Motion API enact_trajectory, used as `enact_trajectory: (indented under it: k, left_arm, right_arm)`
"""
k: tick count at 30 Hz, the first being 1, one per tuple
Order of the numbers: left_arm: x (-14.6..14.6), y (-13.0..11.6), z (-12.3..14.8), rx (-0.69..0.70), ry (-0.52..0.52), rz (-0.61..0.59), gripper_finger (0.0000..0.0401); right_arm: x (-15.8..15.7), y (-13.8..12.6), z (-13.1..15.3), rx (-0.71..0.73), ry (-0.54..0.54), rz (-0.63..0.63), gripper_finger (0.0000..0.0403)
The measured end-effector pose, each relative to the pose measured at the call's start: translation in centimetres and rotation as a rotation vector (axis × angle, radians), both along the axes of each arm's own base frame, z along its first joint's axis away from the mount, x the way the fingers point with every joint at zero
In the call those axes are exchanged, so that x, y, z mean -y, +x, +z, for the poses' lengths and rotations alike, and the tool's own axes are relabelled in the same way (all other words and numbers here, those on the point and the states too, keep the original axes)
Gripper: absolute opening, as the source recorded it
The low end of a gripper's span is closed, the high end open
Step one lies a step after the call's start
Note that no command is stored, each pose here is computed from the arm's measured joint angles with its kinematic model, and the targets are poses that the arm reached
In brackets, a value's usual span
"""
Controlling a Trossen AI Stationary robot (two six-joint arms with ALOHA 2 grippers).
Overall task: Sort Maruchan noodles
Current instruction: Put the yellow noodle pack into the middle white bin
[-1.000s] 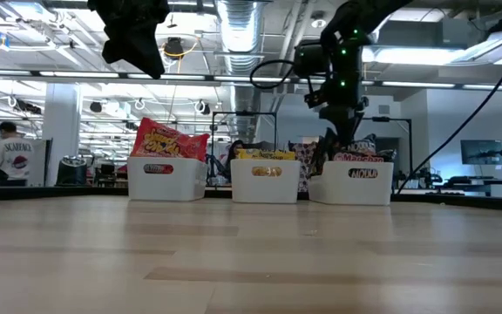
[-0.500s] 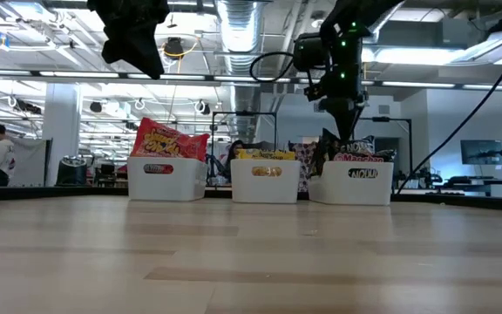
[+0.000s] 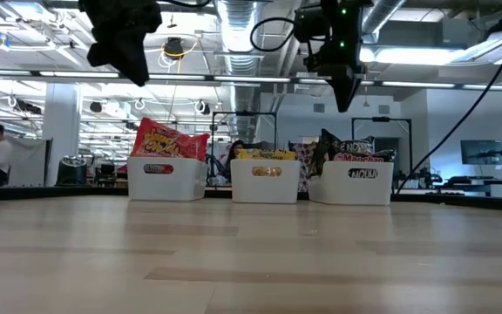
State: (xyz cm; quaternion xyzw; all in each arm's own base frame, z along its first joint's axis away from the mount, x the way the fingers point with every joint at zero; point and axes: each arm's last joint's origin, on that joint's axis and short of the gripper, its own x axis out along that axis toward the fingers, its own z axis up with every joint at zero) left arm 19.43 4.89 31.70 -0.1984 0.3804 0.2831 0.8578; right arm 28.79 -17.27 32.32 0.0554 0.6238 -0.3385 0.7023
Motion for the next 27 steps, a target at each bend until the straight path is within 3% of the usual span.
enact_trajectory:
  k: [8, 12, 16, 27]
  left_arm:
    - [0.1, -0.3, -0.3, -0.027, -0.049, 0.017, 0.0122]
    - [0.5, -0.5, -0.5, -0.01, -0.219, 0.064, 0.0143]
    - [1.8, -0.6, -0.7, -0.026, -0.384, 0.011, 0.0146]
    - [7.2, -1.8, -1.4, -0.222, -0.511, -0.103, 0.0146]
  right_arm:
    - [0.0, -0.1, 1.0, 0.013, -0.007, 0.0, 0.0113]
    - [-0.1, -0.3, 1.0, -0.011, 0.005, 0.001, 0.0113]
    - [-0.2, -0.5, 0.9, -0.029, 0.015, 0.002, 0.0113]
    - [-1.4, -0.5, 0.8, -0.037, 0.042, -0.074, 0.0113]
